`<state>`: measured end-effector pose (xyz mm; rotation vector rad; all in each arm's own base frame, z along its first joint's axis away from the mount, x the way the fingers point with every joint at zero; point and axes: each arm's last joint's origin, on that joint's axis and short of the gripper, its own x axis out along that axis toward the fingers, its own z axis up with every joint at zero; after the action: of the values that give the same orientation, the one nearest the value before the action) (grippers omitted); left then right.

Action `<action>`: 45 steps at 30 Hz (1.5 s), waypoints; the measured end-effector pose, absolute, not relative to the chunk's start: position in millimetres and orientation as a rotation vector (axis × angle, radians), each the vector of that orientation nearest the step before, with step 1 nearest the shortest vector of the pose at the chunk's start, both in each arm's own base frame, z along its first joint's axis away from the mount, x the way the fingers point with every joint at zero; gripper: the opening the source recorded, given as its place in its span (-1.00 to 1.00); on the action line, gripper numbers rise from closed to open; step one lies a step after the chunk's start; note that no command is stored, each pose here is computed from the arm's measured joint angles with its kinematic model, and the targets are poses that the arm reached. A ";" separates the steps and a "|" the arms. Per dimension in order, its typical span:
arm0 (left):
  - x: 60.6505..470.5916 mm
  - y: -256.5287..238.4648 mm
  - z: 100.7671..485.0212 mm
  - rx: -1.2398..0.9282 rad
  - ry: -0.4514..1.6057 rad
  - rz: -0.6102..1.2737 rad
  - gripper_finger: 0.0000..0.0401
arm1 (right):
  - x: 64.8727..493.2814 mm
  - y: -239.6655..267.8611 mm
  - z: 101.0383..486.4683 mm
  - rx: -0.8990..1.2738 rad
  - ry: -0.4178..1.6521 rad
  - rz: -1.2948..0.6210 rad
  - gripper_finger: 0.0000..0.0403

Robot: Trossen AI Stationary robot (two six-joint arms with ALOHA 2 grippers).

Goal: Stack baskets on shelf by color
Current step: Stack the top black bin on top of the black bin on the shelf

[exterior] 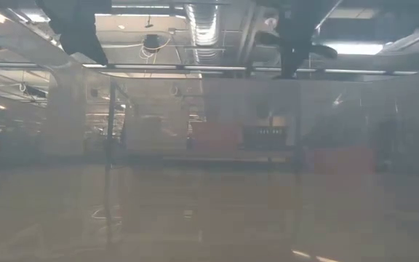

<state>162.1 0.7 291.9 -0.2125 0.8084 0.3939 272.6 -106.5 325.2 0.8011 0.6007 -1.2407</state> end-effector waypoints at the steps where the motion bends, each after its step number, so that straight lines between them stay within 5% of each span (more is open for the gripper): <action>1: 162.1 0.7 291.9 -0.213 0.808 0.394 -1.00 | 272.3 -108.9 323.5 0.806 0.594 -1.247 -0.99; 17: 162.1 0.7 291.9 -0.210 0.809 0.393 -1.00 | 278.3 -128.4 318.3 0.736 0.462 -1.243 -0.99; 30: 161.9 0.8 291.7 -0.210 0.811 0.395 -1.00 | 316.6 -126.6 269.7 0.672 0.611 -1.237 -0.99; 38: 161.9 0.7 291.6 -0.210 0.812 0.393 -1.00 | 314.7 -128.3 273.6 0.692 0.624 -1.213 -0.99; 45: 161.9 0.7 291.6 -0.211 0.812 0.392 -1.00 | 305.8 -130.2 284.2 0.689 0.635 -1.179 -0.81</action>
<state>161.9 0.7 291.6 -0.2105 0.8123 0.3924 305.8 -130.2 284.2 0.6895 0.6347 -1.1790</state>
